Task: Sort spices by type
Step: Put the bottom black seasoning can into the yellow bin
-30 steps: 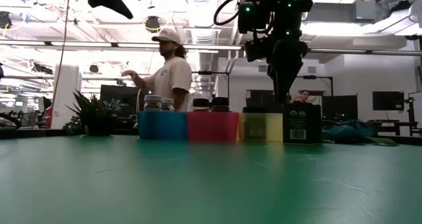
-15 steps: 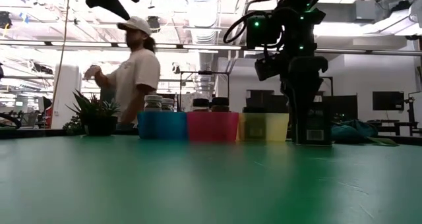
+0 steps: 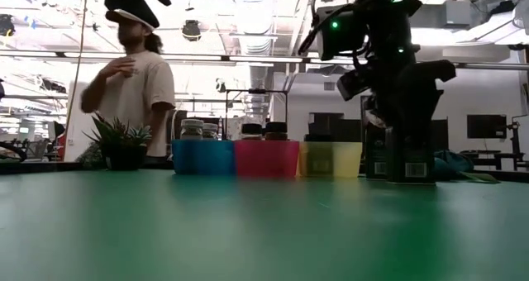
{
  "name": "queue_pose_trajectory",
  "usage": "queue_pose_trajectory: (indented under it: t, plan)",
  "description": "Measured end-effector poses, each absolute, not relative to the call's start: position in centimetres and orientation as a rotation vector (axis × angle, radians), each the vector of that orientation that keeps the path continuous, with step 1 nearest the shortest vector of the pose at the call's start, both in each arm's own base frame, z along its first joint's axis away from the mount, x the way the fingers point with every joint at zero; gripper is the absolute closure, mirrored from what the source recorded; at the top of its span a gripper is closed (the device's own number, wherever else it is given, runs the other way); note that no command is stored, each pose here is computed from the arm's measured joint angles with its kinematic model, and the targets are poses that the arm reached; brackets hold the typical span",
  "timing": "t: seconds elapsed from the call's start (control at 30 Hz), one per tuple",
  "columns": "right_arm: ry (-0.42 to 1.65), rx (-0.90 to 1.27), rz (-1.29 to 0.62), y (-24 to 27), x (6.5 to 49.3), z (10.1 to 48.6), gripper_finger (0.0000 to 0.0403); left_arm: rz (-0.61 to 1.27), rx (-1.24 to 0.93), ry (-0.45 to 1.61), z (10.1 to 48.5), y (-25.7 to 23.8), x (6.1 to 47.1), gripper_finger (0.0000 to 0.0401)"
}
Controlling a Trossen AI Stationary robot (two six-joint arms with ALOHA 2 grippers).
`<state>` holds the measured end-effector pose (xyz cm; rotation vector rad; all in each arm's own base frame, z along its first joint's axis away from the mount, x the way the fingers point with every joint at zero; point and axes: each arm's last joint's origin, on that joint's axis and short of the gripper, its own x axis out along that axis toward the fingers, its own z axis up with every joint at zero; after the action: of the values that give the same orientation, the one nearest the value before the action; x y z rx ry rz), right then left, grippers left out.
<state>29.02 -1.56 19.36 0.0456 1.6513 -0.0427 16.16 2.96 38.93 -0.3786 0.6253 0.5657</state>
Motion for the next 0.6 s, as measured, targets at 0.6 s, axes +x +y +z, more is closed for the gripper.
queue_pose_trajectory:
  t: [0.6]
  plan:
    - [1.683,0.076,-0.070,-1.8,27.7,17.0,0.0188,0.576,-0.377,0.626,39.0,3.0,15.9,0.0101]
